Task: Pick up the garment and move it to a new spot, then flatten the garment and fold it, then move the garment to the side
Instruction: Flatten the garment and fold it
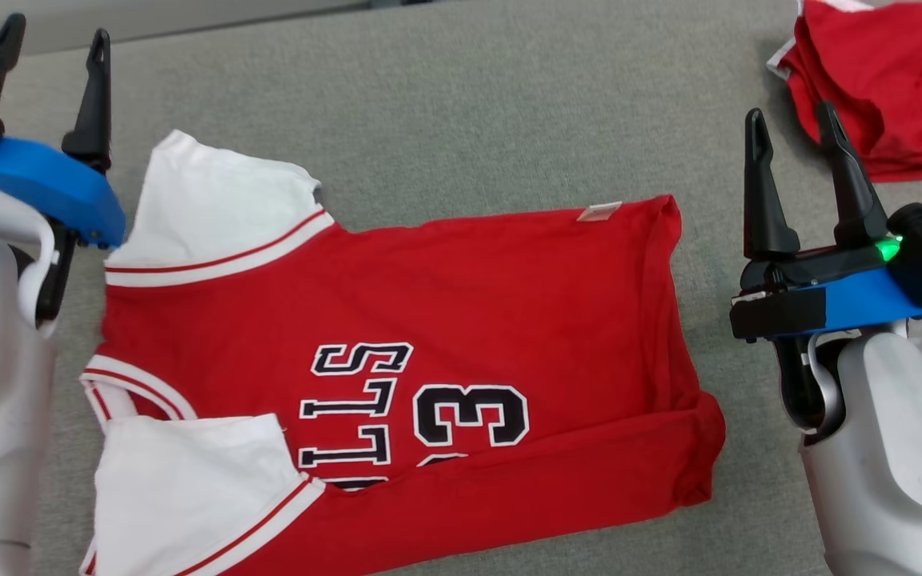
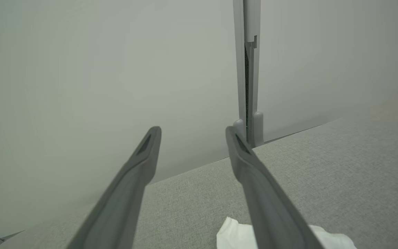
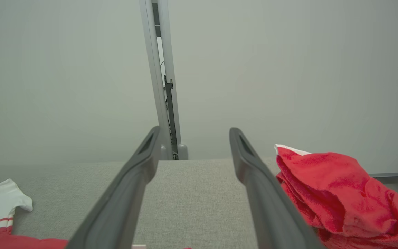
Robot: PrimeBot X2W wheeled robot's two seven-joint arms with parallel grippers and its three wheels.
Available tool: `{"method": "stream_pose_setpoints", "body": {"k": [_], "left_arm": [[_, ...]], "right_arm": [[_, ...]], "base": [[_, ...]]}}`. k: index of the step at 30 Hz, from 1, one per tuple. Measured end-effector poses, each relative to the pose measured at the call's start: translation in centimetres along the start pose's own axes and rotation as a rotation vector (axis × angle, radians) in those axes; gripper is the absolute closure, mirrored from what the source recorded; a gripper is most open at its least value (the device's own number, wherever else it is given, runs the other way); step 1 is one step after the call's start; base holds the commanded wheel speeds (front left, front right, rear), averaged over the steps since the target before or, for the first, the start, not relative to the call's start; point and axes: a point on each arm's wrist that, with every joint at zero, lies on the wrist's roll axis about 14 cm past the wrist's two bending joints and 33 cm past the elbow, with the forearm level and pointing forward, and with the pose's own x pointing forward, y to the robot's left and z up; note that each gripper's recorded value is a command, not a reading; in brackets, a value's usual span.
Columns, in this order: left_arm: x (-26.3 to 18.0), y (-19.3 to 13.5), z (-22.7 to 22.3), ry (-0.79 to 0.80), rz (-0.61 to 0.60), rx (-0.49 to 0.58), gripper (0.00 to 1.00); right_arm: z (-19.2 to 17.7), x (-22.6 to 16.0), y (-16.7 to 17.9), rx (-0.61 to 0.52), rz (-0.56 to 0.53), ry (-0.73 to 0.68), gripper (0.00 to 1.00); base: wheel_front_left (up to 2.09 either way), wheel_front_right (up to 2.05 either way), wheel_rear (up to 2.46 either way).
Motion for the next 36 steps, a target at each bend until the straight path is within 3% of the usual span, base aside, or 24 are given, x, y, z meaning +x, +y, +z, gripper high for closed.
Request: {"method": "stream_pose_setpoints", "body": {"k": [9, 22, 25, 26, 36], "left_arm": [[2.9, -2.5, -7.4, 0.266, -0.124, 0.056, 0.0], [1.0, -4.2, -14.9, 0.59, -0.218, 0.027, 0.0], [0.9, -4.3, -14.9, 0.599, -0.229, 0.03, 0.91], [0.9, -4.3, -14.8, 0.598, -0.232, 0.035, 1.0], [1.1, -4.2, -12.7, 0.531, -0.246, 0.063, 1.0]], "right_arm": [[-3.5, 0.6, -1.4, -0.01, -0.027, 0.075, 0.0], [-5.7, 0.6, -2.1, -0.02, -0.037, 0.131, 0.0], [-6.5, 0.5, -1.9, -0.026, -0.02, 0.175, 0.0], [-6.5, 0.6, -1.8, -0.028, -0.013, 0.183, 0.0], [-9.4, 0.2, 0.6, -0.055, 0.104, 0.419, 0.0]], "base": [[0.0, 0.0, 0.0], [0.0, 0.0, 0.0], [0.0, 0.0, 0.0], [0.0, 0.0, 0.0], [0.0, 0.0, 0.0]]}}
